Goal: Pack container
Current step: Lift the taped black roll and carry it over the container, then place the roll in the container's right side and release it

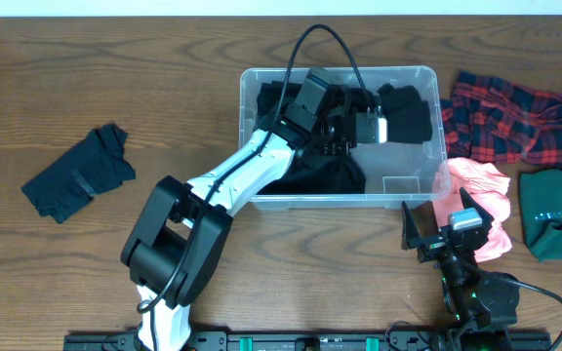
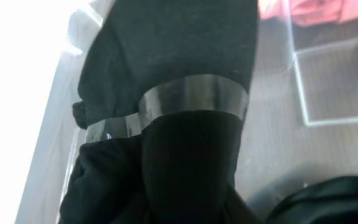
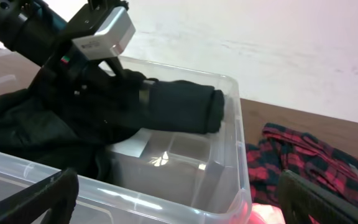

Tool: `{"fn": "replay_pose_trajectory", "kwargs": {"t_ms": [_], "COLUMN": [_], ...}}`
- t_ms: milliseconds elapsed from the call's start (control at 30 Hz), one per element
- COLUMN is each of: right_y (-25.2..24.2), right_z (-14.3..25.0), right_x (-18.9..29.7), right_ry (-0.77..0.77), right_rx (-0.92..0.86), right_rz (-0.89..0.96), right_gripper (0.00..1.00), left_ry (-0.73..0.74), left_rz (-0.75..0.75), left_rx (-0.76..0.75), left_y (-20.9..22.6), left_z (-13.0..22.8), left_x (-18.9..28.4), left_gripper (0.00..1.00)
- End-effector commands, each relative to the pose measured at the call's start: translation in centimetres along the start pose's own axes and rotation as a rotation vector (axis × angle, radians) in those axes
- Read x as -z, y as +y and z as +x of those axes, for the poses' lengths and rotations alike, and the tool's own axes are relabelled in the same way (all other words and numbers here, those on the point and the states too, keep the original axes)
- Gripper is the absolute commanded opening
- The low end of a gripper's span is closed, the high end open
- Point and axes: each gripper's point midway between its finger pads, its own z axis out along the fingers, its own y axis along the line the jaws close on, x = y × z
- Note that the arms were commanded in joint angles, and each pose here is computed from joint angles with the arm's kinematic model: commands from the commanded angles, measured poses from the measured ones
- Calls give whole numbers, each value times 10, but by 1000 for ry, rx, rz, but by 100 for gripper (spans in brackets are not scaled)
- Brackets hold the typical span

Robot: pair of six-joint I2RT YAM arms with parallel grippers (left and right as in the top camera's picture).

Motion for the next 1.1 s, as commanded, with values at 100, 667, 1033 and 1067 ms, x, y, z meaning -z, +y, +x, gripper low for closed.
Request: {"fn": "replay_pose_trajectory", "kwargs": {"t_ms": [100,667,1033,1067], "right_y": [-4,-4,-4,-4], "right_z": [1,1,1,1], "right_x": [0,0,0,0], "right_ry": [1,1,1,1], "right_rx": [9,9,9,9], "right_rz": [16,16,16,16], "right_gripper": [99,99,99,99], "left_ry": [-24,-44,44,66], "left_rz": [-9,-151,-51,-30], "left_rx": [-20,115,340,351], "left_y": [3,37,9,3], "left_z": [-9,-25,-5,0], "left_x": [2,17,17,17], "left_gripper": [69,89,33,33]}}
